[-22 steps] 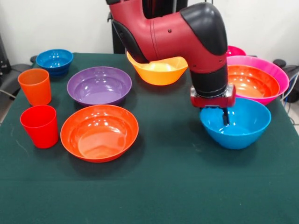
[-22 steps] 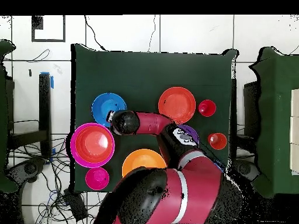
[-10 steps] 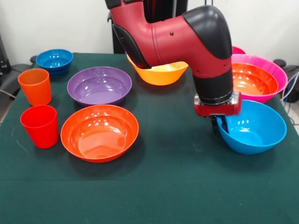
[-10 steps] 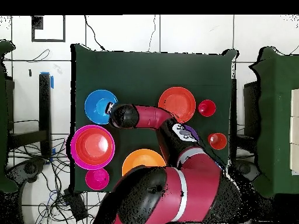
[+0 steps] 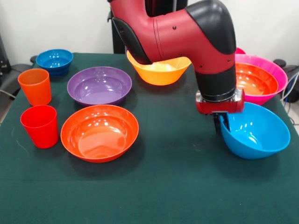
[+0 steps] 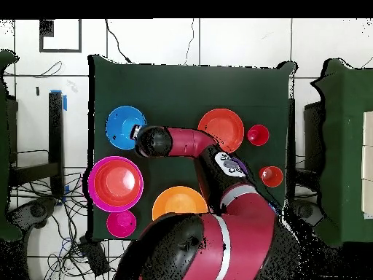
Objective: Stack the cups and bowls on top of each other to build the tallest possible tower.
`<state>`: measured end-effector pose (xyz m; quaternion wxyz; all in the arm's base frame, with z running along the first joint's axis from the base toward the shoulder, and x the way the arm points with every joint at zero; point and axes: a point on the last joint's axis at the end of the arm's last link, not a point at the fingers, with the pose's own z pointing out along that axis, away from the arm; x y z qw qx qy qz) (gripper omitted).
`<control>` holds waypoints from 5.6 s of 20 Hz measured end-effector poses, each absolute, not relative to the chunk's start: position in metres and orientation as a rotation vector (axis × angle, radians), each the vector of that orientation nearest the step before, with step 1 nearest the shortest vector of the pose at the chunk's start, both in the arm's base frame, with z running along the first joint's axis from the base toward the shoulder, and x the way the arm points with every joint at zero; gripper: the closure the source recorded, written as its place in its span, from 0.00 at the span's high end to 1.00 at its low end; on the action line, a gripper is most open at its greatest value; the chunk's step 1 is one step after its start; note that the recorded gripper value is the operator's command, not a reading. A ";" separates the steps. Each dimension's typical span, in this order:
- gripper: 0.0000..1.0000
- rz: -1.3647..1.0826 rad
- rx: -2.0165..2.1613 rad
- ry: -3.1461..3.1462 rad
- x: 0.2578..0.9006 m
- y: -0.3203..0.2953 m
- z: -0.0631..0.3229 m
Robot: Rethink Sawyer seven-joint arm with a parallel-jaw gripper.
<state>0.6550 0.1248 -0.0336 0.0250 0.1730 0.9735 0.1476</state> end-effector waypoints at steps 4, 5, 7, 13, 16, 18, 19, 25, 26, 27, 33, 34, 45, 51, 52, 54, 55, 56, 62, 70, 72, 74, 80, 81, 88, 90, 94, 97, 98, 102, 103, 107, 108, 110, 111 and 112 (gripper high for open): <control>0.00 0.433 0.515 3.016 0.662 0.121 -0.017; 0.00 0.426 0.508 3.019 0.665 0.120 -0.009; 0.00 0.412 0.496 3.019 0.670 0.117 0.005; 0.00 0.370 0.460 2.999 0.684 0.109 0.051; 0.00 0.351 0.442 2.982 0.685 0.107 0.073; 0.00 0.343 0.435 2.975 0.682 0.106 0.086; 0.00 0.338 0.431 2.974 0.679 0.106 0.092; 0.00 0.323 0.423 2.982 0.657 0.107 0.119; 0.00 0.321 0.422 2.986 0.653 0.108 0.123; 0.00 0.318 0.423 2.990 0.647 0.109 0.127; 0.00 0.300 0.421 3.021 0.620 0.113 0.153; 0.00 0.298 0.421 3.024 0.618 0.113 0.155; 0.00 0.275 0.435 3.060 0.592 0.122 0.194; 0.00 0.280 0.461 3.047 0.586 0.124 0.209; 0.00 0.278 0.464 3.043 0.583 0.125 0.213; 0.00 0.275 0.463 3.042 0.580 0.127 0.216; 0.00 0.270 0.455 3.042 0.578 0.131 0.218; 0.00 0.269 0.451 3.042 0.577 0.133 0.218; 0.00 0.257 0.409 3.051 0.569 0.153 0.213; 0.00 0.263 0.436 3.035 0.568 0.167 0.168; 0.00 0.263 0.448 3.027 0.569 0.168 0.158; 0.00 0.264 0.465 3.015 0.572 0.169 0.144; 0.00 0.267 0.519 2.988 0.581 0.166 0.104; 0.00 0.265 0.526 2.985 0.581 0.165 0.100; 0.00 0.253 0.589 2.995 0.581 0.152 0.071; 0.00 0.255 0.601 3.000 0.581 0.151 0.068; 0.00 0.257 0.620 2.994 0.583 0.147 0.069; 0.00 0.256 0.626 2.990 0.584 0.144 0.068; 0.00 0.257 0.628 2.985 0.584 0.143 0.068; 0.00 0.258 0.631 2.961 0.586 0.143 0.066; 0.00 0.258 0.631 2.953 0.587 0.143 0.066; 0.00 0.262 0.635 2.920 0.590 0.143 0.063; 0.00 0.263 0.638 2.914 0.591 0.143 0.061; 0.00 0.264 0.646 2.904 0.590 0.143 0.056; 0.00 0.264 0.648 2.900 0.590 0.143 0.054; 0.00 0.264 0.650 2.896 0.590 0.143 0.051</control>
